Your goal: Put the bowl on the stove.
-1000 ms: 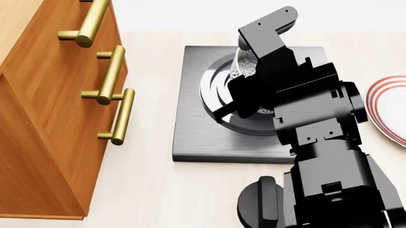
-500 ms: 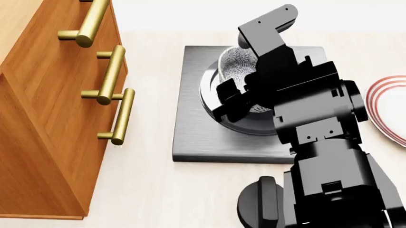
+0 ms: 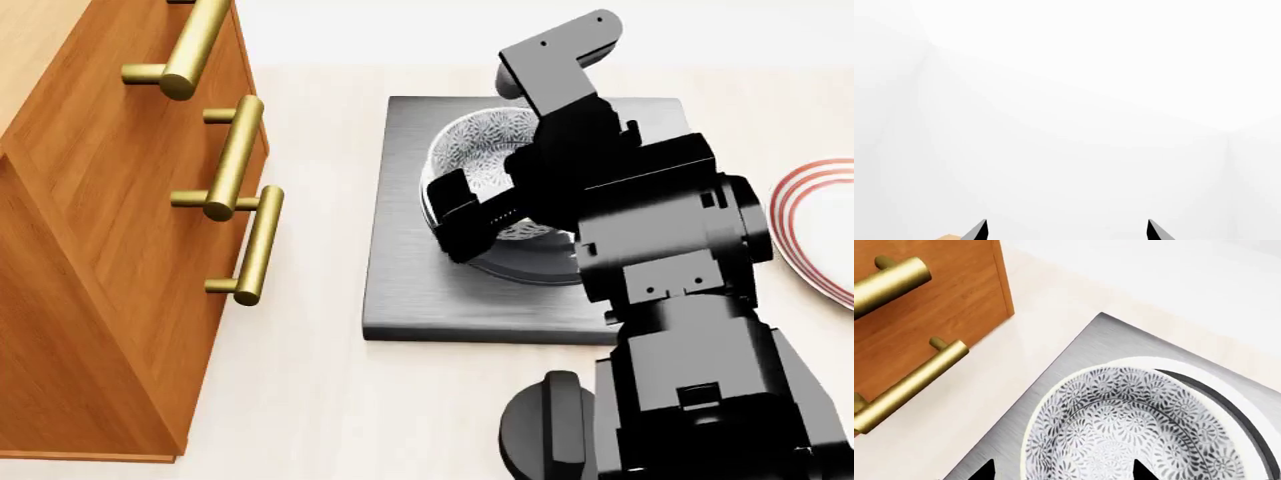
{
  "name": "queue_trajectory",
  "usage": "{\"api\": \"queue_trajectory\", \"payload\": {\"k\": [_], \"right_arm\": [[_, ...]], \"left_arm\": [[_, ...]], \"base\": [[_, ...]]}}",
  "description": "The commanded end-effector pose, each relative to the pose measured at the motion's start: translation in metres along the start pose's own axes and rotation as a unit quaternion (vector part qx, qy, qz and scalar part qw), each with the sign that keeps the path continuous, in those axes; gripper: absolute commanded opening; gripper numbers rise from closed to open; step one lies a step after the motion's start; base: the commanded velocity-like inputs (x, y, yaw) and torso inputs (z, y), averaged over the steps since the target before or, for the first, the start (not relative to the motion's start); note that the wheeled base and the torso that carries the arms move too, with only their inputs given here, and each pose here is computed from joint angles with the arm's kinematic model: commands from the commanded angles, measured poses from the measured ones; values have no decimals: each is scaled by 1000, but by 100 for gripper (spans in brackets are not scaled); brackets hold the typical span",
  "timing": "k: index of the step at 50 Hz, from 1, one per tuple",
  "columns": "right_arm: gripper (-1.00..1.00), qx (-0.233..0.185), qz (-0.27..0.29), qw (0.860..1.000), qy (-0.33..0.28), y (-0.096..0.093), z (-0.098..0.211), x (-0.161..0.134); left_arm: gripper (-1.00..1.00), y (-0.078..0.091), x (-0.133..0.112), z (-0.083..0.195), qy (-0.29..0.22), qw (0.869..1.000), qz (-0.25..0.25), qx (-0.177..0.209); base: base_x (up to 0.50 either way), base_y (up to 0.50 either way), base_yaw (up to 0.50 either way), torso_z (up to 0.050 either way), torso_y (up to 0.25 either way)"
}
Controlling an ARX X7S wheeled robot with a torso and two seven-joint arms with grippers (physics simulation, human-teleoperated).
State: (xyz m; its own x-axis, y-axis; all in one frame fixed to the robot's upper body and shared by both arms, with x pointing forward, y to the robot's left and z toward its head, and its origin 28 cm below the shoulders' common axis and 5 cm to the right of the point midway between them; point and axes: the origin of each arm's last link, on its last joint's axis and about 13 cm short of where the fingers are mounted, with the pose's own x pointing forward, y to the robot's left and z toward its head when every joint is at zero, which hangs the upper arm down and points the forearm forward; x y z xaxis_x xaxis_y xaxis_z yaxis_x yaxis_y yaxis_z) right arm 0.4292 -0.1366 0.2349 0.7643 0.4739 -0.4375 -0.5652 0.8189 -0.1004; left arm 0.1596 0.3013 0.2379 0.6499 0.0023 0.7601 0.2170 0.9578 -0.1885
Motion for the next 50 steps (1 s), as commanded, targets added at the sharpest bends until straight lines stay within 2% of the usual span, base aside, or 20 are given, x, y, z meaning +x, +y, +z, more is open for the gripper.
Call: {"api": "queue_trajectory", "payload": {"k": [1, 12, 17, 20, 23, 30, 33, 34, 36, 38, 39, 40, 41, 44, 48, 49, 50], "right_arm": [[100, 20, 50, 998, -37, 2, 3, 2], [100, 36, 127, 985, -109, 4, 16, 2], [100, 39, 143, 973, -178, 2, 29, -1], [100, 37, 140, 969, -200, 1, 33, -2], [100, 44, 136, 959, -244, -3, 39, -6], [100, 65, 107, 933, -338, -18, 41, -17], [100, 69, 75, 921, -375, -28, 36, -23], [100, 74, 70, 915, -391, -30, 36, -25], [100, 93, 47, 892, -440, -39, 36, -33], [100, 97, 41, 881, -461, -41, 32, -38], [100, 98, 34, 878, -466, -39, 29, -42], [100, 123, 36, 874, -469, -34, 15, -41], [100, 112, 27, 864, -491, -32, 18, -53], [100, 118, 18, 851, -512, -23, 4, -63], [100, 115, 5, 846, -520, -13, -12, -72], [100, 123, -1, 834, -538, -10, -15, -77], [100, 122, -6, 832, -541, -8, -18, -80]], "left_arm": [[100, 0, 0, 0, 0, 1000, 0, 0], [100, 0, 0, 0, 0, 1000, 0, 0], [100, 0, 0, 0, 0, 1000, 0, -1], [100, 0, -1, 0, 0, 1000, 0, -1], [100, 0, -1, 0, 0, 1000, 1, -1], [100, 0, 0, 1, -2, 1000, 2, -1], [100, 0, 0, 1, -3, 1000, 3, -1], [100, 0, 0, 1, -3, 1000, 3, -1], [100, -1, 0, 1, -2, 1000, 0, -1], [100, -1, 0, 1, -3, 1000, 0, -2], [100, -1, 0, 1, -3, 1000, 0, -2], [100, -1, 0, 1, -3, 1000, 1, -3], [100, -1, 0, 1, -2, 1000, 0, -3], [100, -1, 0, 1, -2, 1000, 0, -3], [100, -1, 0, 0, -2, 1000, 0, -4], [100, -1, 0, 0, -2, 1000, 0, -3], [100, -1, -1, 0, -2, 1000, 0, -4]], "base": [[0, 0, 0, 0, 0], [0, 0, 0, 0, 0], [0, 0, 0, 0, 0], [0, 0, 0, 0, 0], [0, 0, 0, 0, 0], [0, 0, 0, 0, 0], [0, 0, 0, 0, 0], [0, 0, 0, 0, 0], [0, 0, 0, 0, 0], [0, 0, 0, 0, 0], [0, 0, 0, 0, 0], [0, 0, 0, 0, 0], [0, 0, 0, 0, 0], [0, 0, 0, 0, 0], [0, 0, 0, 0, 0], [0, 0, 0, 0, 0], [0, 0, 0, 0, 0]]}}
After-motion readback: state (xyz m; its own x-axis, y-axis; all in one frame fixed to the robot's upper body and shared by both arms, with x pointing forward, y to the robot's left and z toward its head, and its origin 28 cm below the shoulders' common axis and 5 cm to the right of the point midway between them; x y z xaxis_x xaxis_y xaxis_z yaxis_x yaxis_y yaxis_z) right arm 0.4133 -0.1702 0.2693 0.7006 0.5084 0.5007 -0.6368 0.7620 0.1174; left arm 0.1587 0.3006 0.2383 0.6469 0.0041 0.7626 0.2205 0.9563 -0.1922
